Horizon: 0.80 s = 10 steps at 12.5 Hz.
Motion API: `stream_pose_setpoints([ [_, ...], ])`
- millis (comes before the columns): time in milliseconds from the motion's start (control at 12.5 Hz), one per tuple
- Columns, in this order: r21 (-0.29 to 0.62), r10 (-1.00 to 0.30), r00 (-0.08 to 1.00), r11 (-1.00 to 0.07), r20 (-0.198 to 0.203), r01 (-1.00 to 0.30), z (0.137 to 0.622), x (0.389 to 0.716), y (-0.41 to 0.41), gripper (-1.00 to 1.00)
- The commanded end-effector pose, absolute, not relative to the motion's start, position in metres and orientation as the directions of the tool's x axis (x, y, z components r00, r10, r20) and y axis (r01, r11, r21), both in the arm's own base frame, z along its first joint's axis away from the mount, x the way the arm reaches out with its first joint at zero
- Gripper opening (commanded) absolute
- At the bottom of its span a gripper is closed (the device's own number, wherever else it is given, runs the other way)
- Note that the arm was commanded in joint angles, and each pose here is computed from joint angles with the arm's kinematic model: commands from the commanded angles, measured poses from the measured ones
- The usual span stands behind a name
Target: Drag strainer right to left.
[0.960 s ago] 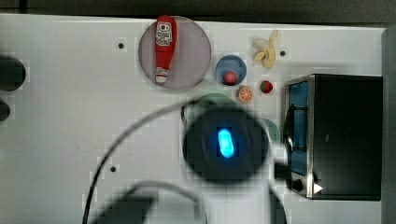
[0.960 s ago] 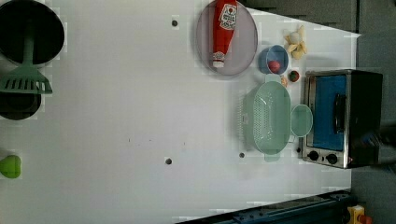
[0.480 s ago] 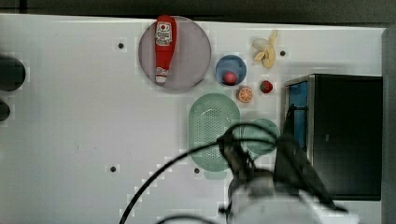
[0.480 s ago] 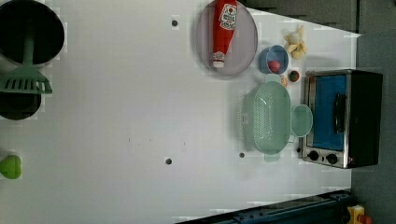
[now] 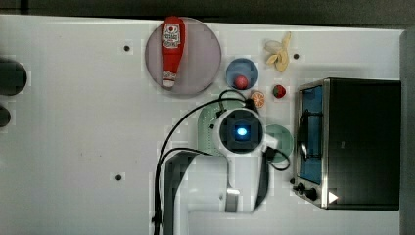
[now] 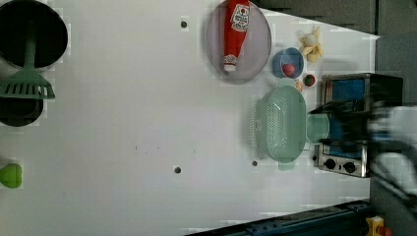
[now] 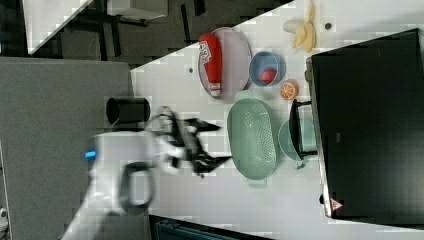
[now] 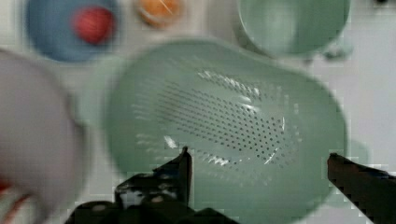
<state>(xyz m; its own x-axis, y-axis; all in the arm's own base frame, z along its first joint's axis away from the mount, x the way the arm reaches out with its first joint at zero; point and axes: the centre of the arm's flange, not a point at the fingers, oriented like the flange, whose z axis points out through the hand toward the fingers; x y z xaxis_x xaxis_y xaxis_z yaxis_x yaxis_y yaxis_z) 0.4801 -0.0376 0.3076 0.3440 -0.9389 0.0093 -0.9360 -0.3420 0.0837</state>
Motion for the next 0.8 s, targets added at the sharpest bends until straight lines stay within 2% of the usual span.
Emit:
stream_pose_setpoints([
  [80, 0.037, -0.979, 0.203, -0.202, 0.024, -0.979, 0.270, 0.478, -0.014, 1.00],
  [480, 0.002, -0.996, 0.086, -0.086, 0.027, -0.996, 0.186, 0.482, 0.000, 1.00],
  [800, 0.006, -0.994, 0.110, -0.110, 0.014, -0.994, 0.153, 0.476, 0.019, 1.00],
])
